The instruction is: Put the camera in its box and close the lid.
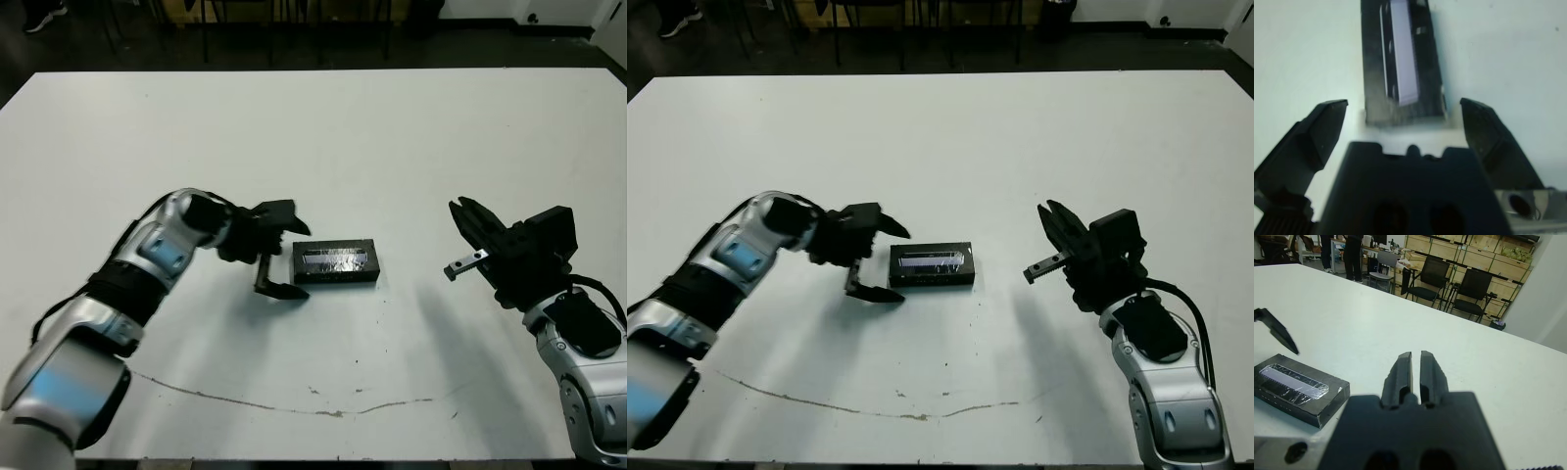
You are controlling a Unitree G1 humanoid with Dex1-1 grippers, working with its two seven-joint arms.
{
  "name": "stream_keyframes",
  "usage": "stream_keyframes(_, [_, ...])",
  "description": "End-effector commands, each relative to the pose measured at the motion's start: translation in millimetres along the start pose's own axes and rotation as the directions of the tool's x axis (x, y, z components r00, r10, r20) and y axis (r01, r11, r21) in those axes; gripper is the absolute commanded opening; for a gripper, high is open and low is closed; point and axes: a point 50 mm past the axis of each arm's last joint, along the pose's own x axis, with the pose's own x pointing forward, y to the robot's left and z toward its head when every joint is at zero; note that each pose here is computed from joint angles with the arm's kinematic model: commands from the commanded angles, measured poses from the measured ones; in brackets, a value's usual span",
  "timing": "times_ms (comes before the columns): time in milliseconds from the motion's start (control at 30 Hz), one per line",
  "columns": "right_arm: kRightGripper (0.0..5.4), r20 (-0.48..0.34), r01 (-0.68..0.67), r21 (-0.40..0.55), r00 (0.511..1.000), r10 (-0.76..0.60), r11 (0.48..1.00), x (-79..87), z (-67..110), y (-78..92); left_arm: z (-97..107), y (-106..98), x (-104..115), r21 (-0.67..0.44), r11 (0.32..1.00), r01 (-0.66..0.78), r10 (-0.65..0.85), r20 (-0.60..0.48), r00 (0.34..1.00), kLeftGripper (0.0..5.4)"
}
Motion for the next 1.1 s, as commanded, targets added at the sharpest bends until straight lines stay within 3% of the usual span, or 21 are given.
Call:
stream_keyframes(33, [0.00,-0.022,0.002,0.013,1.000,-0.002,1.000,-1.1,-4.2,-0.4,-30.5,-18.7,-14.8,-0.064,0.998,0.013,-0.019,-0.095,0.995,5.39])
stream_keyframes(333, [0.00,-0.026,0.007,0.004,1.000,-0.007,1.000,0.4,-2.8,0.9,-32.0,-26.3,-63.5,-0.094,0.981,-0.168,0.165,-0.046,0.985,5.39])
stream_keyframes(500, [0.00,-0.030,0.011,0.007,0.999,-0.010,1.000,1.1,-2.4,0.6,-15.8,-24.8,-75.9,-0.137,0.926,-0.353,0.361,0.041,0.932,5.39])
stream_keyframes(567, [0.00,-0.030,0.014,0.009,0.999,-0.014,1.000,1.5,-2.2,0.5,-1.0,-25.6,-73.0,-0.217,0.860,-0.462,0.497,0.144,0.856,5.32])
stream_keyframes(667, [0.00,-0.027,0.014,0.004,1.000,-0.013,1.000,2.4,-1.8,0.5,24.2,-30.6,-58.8,-0.394,0.719,-0.573,0.688,0.283,0.668,4.96])
stream_keyframes(733, [0.00,-0.024,0.011,0.004,1.000,-0.011,1.000,3.0,-1.7,0.3,37.8,-33.2,-50.1,-0.462,0.650,-0.603,0.757,0.329,0.564,4.62])
stream_keyframes(833, [0.00,-0.024,0.014,0.004,1.000,-0.014,1.000,2.7,-1.4,-0.5,53.8,-34.7,-36.4,-0.525,0.591,-0.613,0.807,0.362,0.467,4.05])
stream_keyframes(967, [0.00,-0.020,0.017,0.004,1.000,-0.017,1.000,1.4,-0.9,-2.3,65.4,-35.5,-15.9,-0.575,0.557,-0.599,0.829,0.349,0.437,3.29])
stream_keyframes(1100, [0.00,-0.018,0.024,0.000,1.000,-0.024,1.000,0.9,-1.9,-3.7,74.1,-36.9,7.3,-0.556,0.578,-0.598,0.811,0.307,0.498,2.51])
